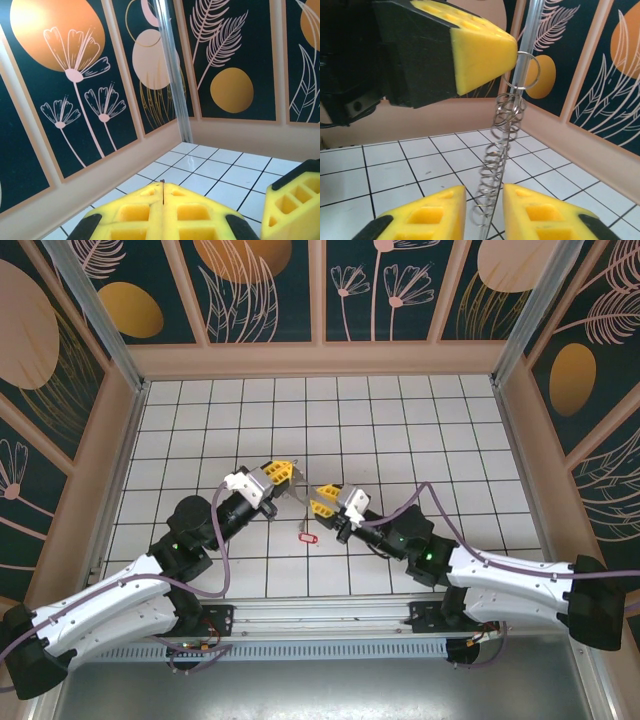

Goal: Put the keys on the keyring

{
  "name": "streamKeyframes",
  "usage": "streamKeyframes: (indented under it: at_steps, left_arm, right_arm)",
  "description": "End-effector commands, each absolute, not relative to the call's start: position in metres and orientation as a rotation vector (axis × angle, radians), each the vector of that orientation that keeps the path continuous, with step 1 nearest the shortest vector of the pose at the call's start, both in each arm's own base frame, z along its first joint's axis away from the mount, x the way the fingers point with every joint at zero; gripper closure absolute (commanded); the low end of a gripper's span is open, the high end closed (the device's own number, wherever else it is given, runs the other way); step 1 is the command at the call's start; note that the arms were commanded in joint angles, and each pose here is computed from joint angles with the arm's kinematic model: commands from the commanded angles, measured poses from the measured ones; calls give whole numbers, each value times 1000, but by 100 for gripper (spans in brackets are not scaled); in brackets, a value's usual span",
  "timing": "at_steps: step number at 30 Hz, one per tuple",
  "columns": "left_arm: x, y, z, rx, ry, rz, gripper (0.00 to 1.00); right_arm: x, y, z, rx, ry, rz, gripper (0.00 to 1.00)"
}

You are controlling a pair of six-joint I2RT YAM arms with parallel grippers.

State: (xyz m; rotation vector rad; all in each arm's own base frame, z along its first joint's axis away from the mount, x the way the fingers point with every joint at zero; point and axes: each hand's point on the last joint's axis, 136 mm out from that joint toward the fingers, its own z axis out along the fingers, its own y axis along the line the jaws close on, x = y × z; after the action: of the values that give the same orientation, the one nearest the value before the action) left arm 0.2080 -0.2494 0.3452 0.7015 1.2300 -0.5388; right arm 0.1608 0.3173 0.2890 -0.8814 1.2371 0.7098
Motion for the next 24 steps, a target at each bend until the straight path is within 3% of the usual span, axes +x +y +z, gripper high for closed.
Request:
streamKeyframes:
  at_steps: [1, 8, 12, 19, 24]
  left_arm:
    - [204, -243, 367, 687, 1185, -519, 100]
    - [201, -229, 359, 690, 1253, -491, 100]
    - [198, -218, 349, 665, 1322, -502, 100]
    - [193, -209, 323, 638, 1433, -548, 100]
    - [190, -201, 307, 610, 1491, -567, 100]
  right_arm:
    - [152, 312, 302, -859, 1180, 749, 70]
    - [167, 290, 296, -783, 1295, 775, 47]
    - [188, 276, 278, -738, 1433, 807, 38]
    - [239, 297, 185, -858, 1875, 806, 40]
    - [247, 322, 125, -969, 2074, 909, 43]
